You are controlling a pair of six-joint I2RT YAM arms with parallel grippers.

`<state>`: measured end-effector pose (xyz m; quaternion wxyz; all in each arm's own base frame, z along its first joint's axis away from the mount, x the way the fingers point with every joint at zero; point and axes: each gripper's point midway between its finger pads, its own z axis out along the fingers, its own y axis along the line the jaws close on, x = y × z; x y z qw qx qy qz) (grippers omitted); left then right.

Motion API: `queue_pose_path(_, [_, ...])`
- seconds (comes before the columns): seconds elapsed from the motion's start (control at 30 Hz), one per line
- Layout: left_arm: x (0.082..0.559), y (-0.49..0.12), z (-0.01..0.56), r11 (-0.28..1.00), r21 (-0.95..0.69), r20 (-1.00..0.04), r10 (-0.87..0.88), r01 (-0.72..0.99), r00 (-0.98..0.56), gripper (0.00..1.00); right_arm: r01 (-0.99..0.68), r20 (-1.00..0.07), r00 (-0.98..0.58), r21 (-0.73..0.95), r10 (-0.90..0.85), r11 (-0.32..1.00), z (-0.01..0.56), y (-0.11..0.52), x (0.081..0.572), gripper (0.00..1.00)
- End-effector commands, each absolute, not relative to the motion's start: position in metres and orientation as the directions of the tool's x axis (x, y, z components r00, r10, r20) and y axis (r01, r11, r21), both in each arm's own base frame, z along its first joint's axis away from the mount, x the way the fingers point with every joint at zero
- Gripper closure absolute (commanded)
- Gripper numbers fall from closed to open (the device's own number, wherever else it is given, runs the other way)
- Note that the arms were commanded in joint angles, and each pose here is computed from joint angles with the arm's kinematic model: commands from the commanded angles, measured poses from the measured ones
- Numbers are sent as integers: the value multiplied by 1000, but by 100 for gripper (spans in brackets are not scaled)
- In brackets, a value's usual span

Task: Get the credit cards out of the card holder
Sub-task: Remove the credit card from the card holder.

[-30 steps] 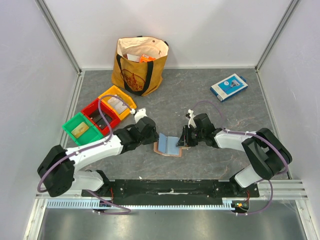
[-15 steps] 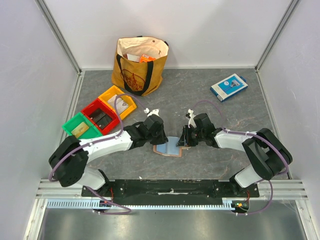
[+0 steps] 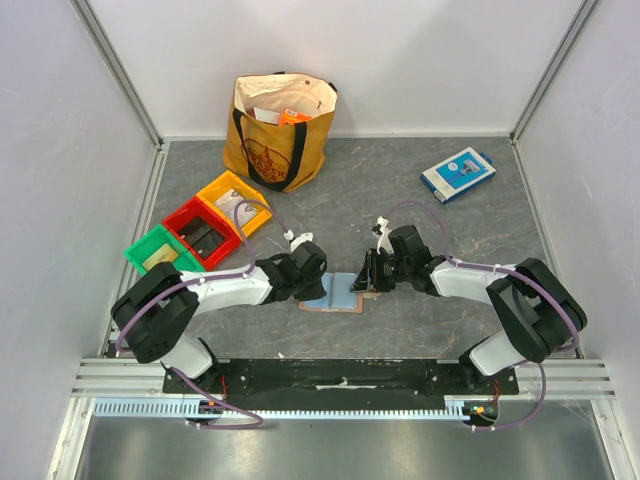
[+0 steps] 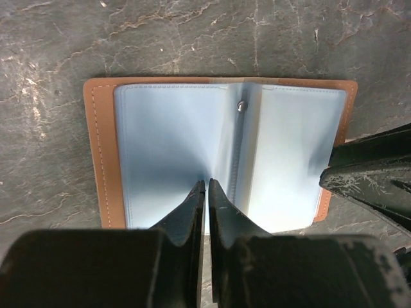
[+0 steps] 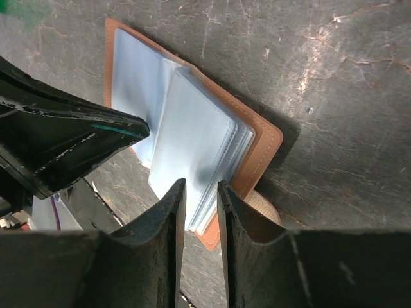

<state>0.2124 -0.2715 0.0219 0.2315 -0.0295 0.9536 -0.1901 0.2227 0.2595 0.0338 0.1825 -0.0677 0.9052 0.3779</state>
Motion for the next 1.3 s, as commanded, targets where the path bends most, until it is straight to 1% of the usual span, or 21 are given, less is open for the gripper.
queue_pose_path(0.0, [209, -267, 7, 929, -370, -410, -170, -7, -896, 90, -306, -416, -909, 709, 27, 636, 57, 272, 227, 67])
queue_pose_path(0.1, [209, -267, 7, 927, -376, -409, -172, -6, -896, 90, -313, -415, -909, 724, 27, 614, 63, 277, 227, 67])
queue_pose_path(0.3, [210, -270, 13, 918, -397, -413, -182, -4, -892, 90, -310, -423, -905, 715, 35, 627, 65, 275, 229, 67])
queue_pose_path(0.43, [210, -276, 17, 903, -431, -406, -190, 4, -894, 91, -317, -422, -906, 726, 31, 610, 70, 278, 229, 68])
queue_pose_path(0.5, [208, -278, 17, 899, -437, -400, -189, 6, -897, 91, -326, -426, -904, 736, 31, 594, 76, 279, 229, 67])
queue_pose_path(0.6, [209, -280, 18, 897, -442, -399, -189, 8, -897, 91, -337, -434, -901, 741, 30, 581, 83, 282, 229, 62])
queue_pose_path(0.8, [209, -280, 18, 894, -447, -397, -195, 4, -897, 91, -352, -476, -879, 692, 32, 631, 90, 274, 236, 59])
queue_pose_path(1.0, [209, -280, 19, 894, -448, -398, -196, 4, -896, 91, -367, -524, -850, 656, 47, 660, 104, 267, 242, 59])
queue_pose_path(1.27, [208, -280, 16, 895, -446, -394, -195, 2, -898, 91, -311, -458, -888, 669, 45, 675, 75, 269, 242, 60])
